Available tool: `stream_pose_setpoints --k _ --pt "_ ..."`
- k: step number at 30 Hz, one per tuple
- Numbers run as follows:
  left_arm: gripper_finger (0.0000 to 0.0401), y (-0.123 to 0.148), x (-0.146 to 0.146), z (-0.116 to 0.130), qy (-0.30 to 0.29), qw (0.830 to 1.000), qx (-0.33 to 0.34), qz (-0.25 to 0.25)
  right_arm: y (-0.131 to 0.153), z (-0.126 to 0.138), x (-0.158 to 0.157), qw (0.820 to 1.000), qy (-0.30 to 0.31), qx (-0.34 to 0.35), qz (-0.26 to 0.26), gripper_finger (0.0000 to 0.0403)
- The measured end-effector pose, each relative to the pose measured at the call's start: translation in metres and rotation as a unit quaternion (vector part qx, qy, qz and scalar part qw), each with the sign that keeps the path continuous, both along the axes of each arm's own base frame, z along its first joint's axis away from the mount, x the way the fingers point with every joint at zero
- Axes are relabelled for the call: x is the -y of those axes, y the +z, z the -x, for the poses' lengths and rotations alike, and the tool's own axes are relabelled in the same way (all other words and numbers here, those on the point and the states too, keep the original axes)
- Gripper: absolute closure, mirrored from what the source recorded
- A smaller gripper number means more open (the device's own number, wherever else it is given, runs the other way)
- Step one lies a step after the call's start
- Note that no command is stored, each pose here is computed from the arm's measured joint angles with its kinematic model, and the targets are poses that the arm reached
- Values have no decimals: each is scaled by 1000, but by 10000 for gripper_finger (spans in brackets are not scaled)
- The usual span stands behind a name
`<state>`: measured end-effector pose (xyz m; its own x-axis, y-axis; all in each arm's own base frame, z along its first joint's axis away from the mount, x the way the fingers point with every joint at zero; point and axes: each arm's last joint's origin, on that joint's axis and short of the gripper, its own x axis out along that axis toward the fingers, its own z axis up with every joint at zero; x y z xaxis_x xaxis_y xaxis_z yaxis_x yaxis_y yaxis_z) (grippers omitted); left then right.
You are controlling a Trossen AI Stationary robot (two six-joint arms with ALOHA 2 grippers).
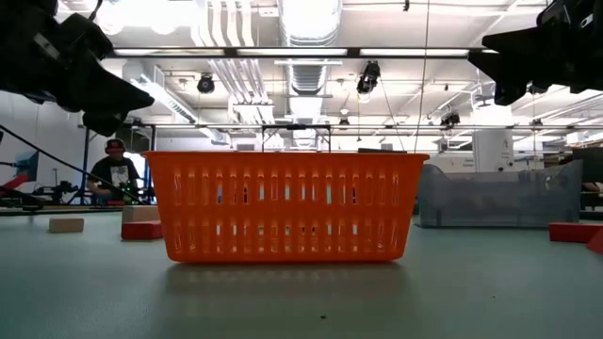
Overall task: Sort & place blocks by color
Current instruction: Put the brown block into the green bin
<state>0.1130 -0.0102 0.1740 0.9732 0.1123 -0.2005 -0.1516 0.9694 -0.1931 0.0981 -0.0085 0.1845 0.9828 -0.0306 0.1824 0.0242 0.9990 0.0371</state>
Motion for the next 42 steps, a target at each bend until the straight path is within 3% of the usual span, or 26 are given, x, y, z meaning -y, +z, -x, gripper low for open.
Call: stream_pose_setpoints --k 2,6,9,16,19,21,24,30,42 --pt "376 5 -2 -1 31 999 26 5 2 0 0 1000 6 11 -26 232" --pt "376 20 -4 -3 84 990 112 34 7 2 2 986 2 47 -158 232" --pt "376 29 -4 -3 89 983 157 44 7 2 5 972 -29 62 -227 232" --pt "376 37 -4 -2 89 975 197 59 13 5 7 945 -39 116 -303 232" --pt "376 42 -5 -1 88 962 233 114 20 7 7 932 -36 159 -324 232" --pt "376 44 -5 0 94 953 250 142 22 9 9 925 -57 178 -332 232" --pt "376 45 -8 0 139 945 259 143 25 11 10 915 -77 206 -338 232" --pt "376 54 -10 4 162 927 300 157 34 13 10 913 -76 218 -337 232" --pt "376 90 -11 -1 202 906 332 170 87 24 9 935 -118 243 -229 232"
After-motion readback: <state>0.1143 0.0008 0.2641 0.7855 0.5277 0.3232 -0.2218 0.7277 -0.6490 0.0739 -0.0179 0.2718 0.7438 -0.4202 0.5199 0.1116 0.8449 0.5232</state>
